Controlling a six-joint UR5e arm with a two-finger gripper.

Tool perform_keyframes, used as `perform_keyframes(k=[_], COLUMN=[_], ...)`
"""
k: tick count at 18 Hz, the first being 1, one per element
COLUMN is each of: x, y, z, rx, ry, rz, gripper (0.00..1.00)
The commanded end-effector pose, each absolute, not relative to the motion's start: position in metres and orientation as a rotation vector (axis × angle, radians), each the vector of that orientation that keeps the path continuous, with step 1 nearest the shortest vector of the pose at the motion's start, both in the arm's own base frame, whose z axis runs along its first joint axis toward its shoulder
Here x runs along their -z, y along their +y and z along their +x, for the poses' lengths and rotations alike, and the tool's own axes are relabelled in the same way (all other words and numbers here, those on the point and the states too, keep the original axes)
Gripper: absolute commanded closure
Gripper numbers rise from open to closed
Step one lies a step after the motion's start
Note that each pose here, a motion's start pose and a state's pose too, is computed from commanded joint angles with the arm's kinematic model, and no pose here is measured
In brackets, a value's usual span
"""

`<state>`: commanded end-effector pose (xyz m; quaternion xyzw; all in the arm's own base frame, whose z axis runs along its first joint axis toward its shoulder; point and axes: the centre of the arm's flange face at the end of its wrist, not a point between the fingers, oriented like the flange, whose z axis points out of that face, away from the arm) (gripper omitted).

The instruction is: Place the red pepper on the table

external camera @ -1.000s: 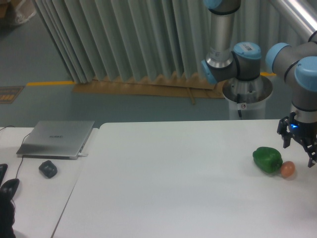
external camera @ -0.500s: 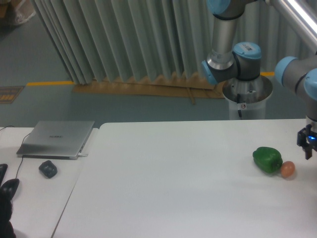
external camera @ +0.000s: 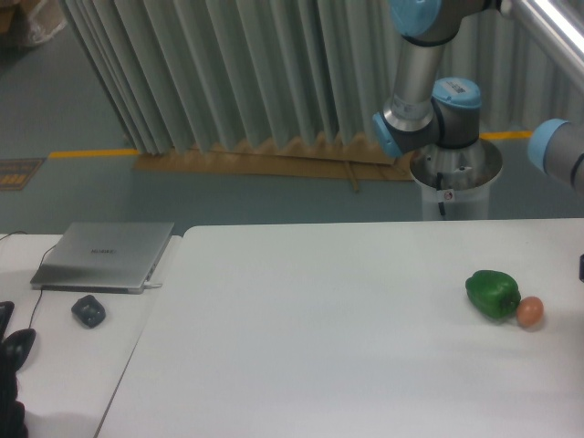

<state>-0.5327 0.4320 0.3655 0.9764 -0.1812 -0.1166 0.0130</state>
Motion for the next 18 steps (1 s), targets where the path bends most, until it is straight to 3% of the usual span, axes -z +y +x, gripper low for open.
perform_keyframes(k=[5,18], x=[-0.357,-0.324], y=[0.408,0.381], z=[-0.554,-0.612], rx=[0.36,0.355], ry=[-0.509,-0.762], rz=[3.058,2.956], gripper=[0.0,0.0])
